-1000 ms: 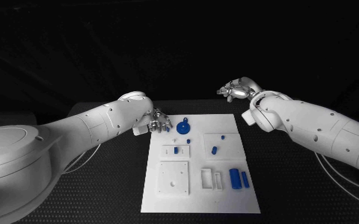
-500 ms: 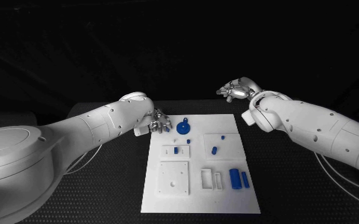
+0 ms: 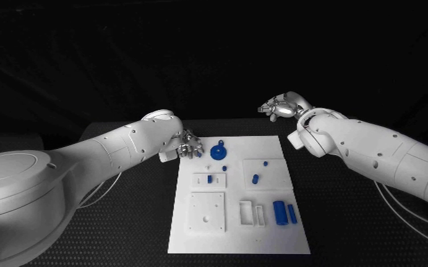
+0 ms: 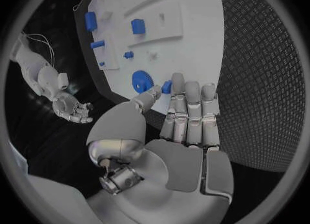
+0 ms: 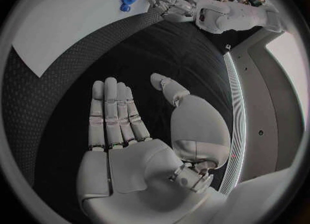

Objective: Assemble the parts on the task board

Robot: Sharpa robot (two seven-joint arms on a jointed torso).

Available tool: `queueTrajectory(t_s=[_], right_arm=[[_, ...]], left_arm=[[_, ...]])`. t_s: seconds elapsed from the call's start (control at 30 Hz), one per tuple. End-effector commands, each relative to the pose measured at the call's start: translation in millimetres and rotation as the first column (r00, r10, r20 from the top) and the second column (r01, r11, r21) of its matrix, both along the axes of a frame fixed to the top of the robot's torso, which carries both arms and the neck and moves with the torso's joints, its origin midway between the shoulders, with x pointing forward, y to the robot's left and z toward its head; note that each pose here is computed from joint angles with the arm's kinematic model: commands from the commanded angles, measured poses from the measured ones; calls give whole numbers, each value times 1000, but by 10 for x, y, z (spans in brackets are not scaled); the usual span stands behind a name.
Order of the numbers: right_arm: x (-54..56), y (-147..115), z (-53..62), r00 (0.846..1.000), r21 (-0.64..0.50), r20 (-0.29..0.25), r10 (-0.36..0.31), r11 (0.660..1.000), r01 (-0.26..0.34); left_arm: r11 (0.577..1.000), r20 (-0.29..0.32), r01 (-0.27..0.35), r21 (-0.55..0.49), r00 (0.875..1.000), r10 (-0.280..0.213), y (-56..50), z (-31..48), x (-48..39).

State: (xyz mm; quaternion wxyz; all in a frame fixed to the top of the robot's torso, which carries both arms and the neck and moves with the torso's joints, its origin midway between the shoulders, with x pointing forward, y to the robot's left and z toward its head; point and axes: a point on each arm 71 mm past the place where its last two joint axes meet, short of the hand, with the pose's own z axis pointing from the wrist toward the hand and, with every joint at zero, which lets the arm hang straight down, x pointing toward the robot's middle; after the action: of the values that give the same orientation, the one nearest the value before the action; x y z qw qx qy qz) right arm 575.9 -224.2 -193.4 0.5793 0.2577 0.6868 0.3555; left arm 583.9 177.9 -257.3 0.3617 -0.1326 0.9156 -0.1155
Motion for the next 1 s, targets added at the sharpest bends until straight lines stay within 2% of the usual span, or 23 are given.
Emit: queueTrajectory(t_s=[0.03,0.4,0.63,0.8,1.0], right_arm=[[-3,19,3,1000,1,4,15,1000,-15],[-3,20,2,1000,1,4,16,1000,-16],[-3,13,2,1000,1,4,15,1000,-15],[-4,-2,2,1000,0,3,13,1000,-13],[-5,-21,2,1000,-1,3,11,1000,-11]], left_arm=[[1000,-8,15,-14,1000,-15,-32,-10,-9],[999,-1,14,-29,1000,-14,-31,-6,-9],[999,47,-14,-42,999,16,15,22,1],[998,58,-23,-61,998,26,46,36,-33],[995,51,-35,-98,998,40,84,51,-122]])
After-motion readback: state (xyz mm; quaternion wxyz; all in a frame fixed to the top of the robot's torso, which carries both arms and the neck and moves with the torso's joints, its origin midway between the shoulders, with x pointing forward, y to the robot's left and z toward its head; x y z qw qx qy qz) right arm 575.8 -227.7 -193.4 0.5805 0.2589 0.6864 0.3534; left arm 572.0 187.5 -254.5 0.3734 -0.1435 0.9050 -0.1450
